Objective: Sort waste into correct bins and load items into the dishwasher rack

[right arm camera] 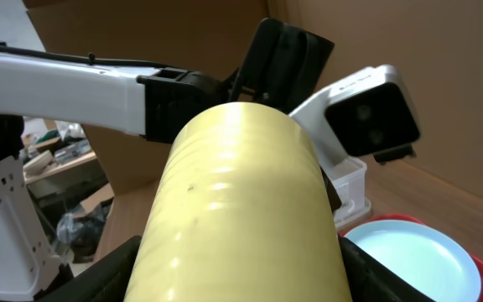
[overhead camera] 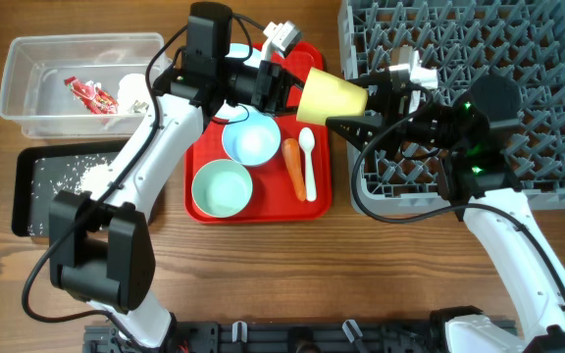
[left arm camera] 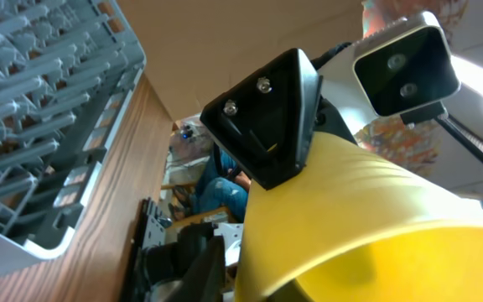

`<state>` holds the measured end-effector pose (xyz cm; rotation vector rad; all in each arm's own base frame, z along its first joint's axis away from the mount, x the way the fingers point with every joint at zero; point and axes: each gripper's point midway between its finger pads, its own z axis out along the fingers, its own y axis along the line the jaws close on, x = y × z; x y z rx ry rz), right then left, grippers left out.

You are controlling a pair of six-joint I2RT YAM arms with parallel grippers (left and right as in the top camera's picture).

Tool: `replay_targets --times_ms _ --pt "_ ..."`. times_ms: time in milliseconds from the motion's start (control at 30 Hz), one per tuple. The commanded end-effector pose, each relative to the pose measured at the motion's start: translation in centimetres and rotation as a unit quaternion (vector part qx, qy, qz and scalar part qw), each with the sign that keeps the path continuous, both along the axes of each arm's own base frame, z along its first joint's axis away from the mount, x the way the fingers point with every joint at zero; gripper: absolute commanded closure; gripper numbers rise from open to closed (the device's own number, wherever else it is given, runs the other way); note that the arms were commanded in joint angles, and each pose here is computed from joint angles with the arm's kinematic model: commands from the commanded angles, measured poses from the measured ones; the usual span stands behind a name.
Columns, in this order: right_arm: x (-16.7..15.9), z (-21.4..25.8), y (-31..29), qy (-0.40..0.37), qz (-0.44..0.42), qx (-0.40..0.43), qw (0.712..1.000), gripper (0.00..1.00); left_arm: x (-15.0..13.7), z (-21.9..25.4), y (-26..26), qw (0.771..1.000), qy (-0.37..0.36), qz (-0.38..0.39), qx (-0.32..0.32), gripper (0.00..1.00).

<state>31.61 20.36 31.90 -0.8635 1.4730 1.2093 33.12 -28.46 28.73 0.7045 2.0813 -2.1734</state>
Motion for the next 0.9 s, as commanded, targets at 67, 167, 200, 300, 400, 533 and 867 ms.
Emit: replay_targets --times_ms 67,167,200,300,400,533,867 --pt "0.3 0.5 -0.6 -0.019 0.005 -0.002 1.0 0.67 0.4 0.7 1.1 1.0 0.004 0.004 -0.006 0.81" --pt "0.7 0.5 -1.7 -0.016 -0.005 -0.001 1.0 0.68 0.7 0.7 1.5 1.0 0.004 0.01 -0.006 0.8" --pt "0.9 0.5 -2.3 -0.011 -0.01 0.0 1.0 0.69 0.9 0.7 1.6 1.0 0.002 0.013 -0.007 0.79" --pt "1.2 0.5 -3.8 -0.007 -0.018 0.001 1.0 0.69 1.4 0.7 2.2 1.0 -0.002 0.022 -0.007 0.78" --pt "1.3 0.5 -5.1 0.001 -0.022 0.002 1.0 0.7 1.8 0.7 2.7 0.999 -0.005 0.031 -0.006 0.78" --pt "1.8 0.5 -6.5 0.009 -0.04 0.005 0.999 0.69 2.7 0.4 3.3 0.998 -0.038 0.053 -0.006 0.76" --pt "3.8 -1.4 -8.9 0.074 -0.111 0.005 0.991 0.71 8.9 -3.3 4.7 0.967 -0.079 0.219 0.104 0.75"
